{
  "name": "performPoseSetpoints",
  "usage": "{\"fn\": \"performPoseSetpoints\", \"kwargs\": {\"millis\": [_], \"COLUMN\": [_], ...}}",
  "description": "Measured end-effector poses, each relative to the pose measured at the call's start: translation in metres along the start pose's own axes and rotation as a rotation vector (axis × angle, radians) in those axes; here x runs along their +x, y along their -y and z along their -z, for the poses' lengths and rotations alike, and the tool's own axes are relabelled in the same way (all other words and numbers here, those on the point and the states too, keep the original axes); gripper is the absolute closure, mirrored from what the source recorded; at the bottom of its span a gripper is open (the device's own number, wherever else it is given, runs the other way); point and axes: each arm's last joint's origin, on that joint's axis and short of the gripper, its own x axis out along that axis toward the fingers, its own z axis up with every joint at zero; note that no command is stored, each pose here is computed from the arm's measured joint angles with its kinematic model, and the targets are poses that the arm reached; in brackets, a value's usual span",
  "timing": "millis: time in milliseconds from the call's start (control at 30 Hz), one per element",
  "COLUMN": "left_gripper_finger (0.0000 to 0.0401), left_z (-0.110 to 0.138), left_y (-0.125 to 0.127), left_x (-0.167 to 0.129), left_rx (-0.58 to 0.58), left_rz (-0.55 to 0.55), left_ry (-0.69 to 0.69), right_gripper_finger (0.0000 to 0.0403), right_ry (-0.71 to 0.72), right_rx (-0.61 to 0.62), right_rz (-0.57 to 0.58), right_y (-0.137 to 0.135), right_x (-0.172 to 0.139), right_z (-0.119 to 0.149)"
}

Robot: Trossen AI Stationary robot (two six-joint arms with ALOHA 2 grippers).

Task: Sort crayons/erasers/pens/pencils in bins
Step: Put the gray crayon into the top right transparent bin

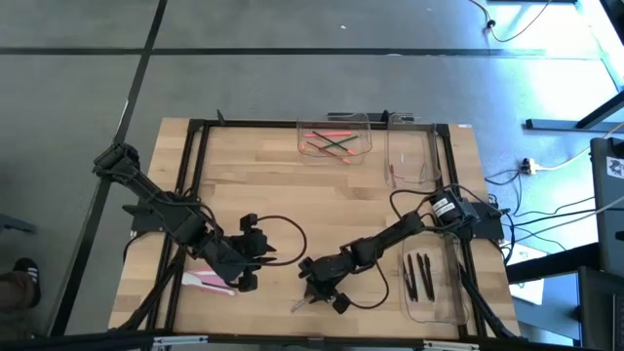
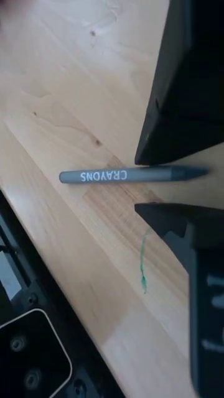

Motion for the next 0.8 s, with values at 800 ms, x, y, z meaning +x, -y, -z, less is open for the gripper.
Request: {"fn": "performPoseSetpoints", "kwargs": {"millis": [800], "left_gripper_finger": [0.0312], "left_z": [0.0], "left_y": [-0.0001], "left_x": [-0.0001], "left_rx": [-0.001], "left_rz": [-0.001], "left_ry": [0.0], "right_gripper_finger": [0.0371], "right_ry": [-0.012], "right_rx": [0.025], "right_rz": [0.023], "right_y": [0.0049], "right_x": [-0.0002], "right_z": [0.0033]}}
